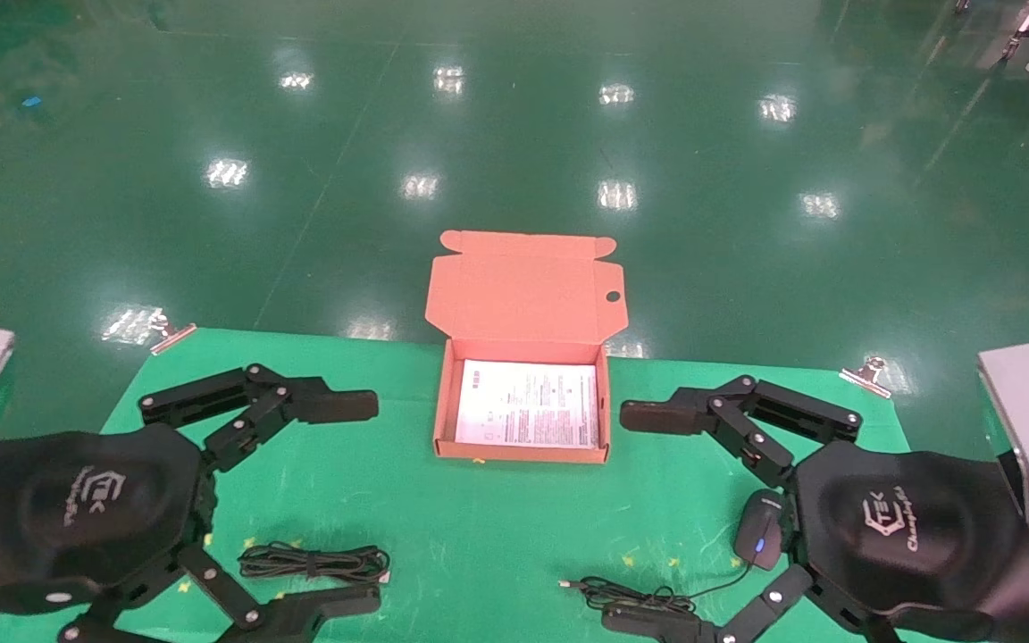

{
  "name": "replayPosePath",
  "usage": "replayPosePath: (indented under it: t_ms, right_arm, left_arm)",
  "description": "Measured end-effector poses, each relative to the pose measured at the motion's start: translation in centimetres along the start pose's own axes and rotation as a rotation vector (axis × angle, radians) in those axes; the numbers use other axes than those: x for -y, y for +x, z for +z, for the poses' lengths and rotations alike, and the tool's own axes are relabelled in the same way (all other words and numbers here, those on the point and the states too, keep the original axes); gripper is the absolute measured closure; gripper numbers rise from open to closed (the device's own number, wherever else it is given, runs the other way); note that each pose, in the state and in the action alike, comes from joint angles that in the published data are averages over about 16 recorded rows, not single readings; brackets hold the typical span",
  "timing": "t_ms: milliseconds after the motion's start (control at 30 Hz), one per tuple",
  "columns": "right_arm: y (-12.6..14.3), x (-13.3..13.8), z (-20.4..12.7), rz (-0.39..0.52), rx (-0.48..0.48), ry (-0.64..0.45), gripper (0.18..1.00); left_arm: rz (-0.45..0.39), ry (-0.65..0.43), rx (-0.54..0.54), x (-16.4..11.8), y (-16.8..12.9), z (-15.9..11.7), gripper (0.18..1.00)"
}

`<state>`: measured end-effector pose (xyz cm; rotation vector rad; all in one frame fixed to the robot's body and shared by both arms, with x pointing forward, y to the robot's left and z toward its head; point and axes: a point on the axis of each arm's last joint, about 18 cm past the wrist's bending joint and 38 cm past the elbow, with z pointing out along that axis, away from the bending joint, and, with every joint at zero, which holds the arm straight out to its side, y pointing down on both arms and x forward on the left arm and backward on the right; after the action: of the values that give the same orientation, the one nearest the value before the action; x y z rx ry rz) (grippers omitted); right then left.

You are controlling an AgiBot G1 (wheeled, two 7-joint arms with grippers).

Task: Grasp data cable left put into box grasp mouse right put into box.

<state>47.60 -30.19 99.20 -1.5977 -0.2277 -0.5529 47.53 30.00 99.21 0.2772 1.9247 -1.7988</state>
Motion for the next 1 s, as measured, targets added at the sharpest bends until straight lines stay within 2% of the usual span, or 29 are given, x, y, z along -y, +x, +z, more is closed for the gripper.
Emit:
replayPosePath:
  t_ms: [1000]
  right_arm:
    - [0.00,0.00,0.00,0.000,0.000,0.000,0.178]
  left_arm:
    - [0.000,0.000,0.000,0.00,0.00,0.00,0.184]
